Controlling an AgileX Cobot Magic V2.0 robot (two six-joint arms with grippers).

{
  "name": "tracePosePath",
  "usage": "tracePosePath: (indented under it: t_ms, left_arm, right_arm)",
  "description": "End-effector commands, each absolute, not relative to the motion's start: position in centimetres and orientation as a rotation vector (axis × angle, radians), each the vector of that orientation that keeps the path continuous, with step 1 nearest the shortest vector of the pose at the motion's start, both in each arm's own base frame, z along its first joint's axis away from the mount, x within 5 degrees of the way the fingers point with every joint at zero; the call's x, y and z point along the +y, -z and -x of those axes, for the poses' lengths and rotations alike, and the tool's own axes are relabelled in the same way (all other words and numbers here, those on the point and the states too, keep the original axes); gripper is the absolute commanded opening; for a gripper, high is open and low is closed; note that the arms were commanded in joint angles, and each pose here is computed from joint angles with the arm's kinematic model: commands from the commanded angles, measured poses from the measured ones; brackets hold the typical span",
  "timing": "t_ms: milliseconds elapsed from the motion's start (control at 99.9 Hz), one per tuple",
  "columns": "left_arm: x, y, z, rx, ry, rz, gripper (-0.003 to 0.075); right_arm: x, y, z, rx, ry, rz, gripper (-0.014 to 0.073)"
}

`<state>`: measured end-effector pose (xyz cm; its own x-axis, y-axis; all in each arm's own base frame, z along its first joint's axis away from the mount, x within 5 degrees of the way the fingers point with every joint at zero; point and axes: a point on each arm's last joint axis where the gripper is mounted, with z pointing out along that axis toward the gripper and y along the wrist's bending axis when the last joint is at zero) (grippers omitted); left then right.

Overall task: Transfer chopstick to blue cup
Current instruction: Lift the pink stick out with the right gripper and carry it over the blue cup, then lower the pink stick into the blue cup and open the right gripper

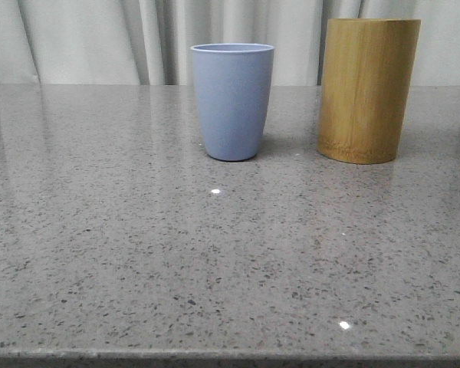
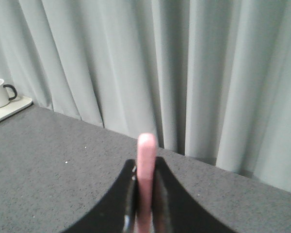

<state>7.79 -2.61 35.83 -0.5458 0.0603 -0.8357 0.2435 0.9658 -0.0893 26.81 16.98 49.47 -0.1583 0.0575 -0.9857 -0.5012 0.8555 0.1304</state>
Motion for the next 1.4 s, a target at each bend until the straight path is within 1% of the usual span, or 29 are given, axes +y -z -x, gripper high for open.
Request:
tracePosePath:
  t_ms: [0, 230, 500, 570, 620, 690, 700, 730, 760, 800, 1041, 1211, 1341, 1391]
  left_arm:
    - [-2.8, -37.0, -8.0, 2.064, 0.269, -0.211, 0.0337]
    - [-2.8, -37.0, -8.0, 2.063, 0.268, -0.212, 0.0337]
    - [-2.8, -37.0, -8.0, 2.063, 0.268, -0.212, 0.0337]
    - [-2.8, -37.0, -8.0, 2.063, 0.268, -0.212, 0.0337]
    - [-2.8, -37.0, -8.0, 2.063, 0.268, -0.212, 0.0337]
    - [-2.8, -37.0, -8.0, 2.063, 0.268, -0.212, 0.0337]
    - [-2.8, -37.0, -8.0, 2.063, 0.268, -0.212, 0.0337]
    - [-2.8, -37.0, -8.0, 2.063, 0.268, -0.212, 0.0337]
    - [-2.8, -37.0, -8.0, 2.063, 0.268, -0.212, 0.0337]
    - [-2.8, -37.0, -8.0, 2.063, 0.268, -0.212, 0.0337]
    - [-2.8, -37.0, -8.0, 2.063, 0.268, -0.212, 0.0337]
    - [-2.8, -37.1, -8.0, 2.058, 0.267, -0.212, 0.0337]
    - [-2.7, -37.1, -7.9, 2.052, 0.270, -0.210, 0.0337]
    - [-2.6, -37.2, -7.8, 2.045, 0.275, -0.207, 0.0337]
  right_arm:
    - [17.7, -51.1, -26.6, 1.535, -0.549, 0.349, 0.0036]
    - [19.8, -48.7, -29.1, 1.568, -0.566, 0.359, 0.0036]
    - [21.4, -44.9, -31.5, 1.730, -0.527, 0.392, 0.0050]
    - [21.6, -44.3, -31.8, 1.759, -0.522, 0.395, 0.0099]
    - [21.7, -44.0, -31.9, 1.771, -0.526, 0.391, 0.0153]
    - [21.7, -43.8, -32.1, 1.784, -0.539, 0.369, 0.0249]
    - [21.7, -43.8, -32.1, 1.785, -0.540, 0.366, 0.0249]
    - [21.6, -43.8, -32.2, 1.788, -0.545, 0.357, 0.0286]
    - [21.6, -43.8, -32.2, 1.789, -0.547, 0.351, 0.0311]
    - [21.4, -43.8, -32.3, 1.789, -0.545, 0.347, 0.0323]
    - [19.9, -44.1, -32.2, 1.830, -0.513, 0.318, 0.0320]
    - [17.8, -44.5, -31.3, 1.825, -0.490, 0.283, 0.0314]
    - [16.0, -44.0, -30.0, 1.834, -0.470, 0.262, 0.0277]
    - [15.3, -43.3, -29.3, 1.850, -0.459, 0.256, 0.0272]
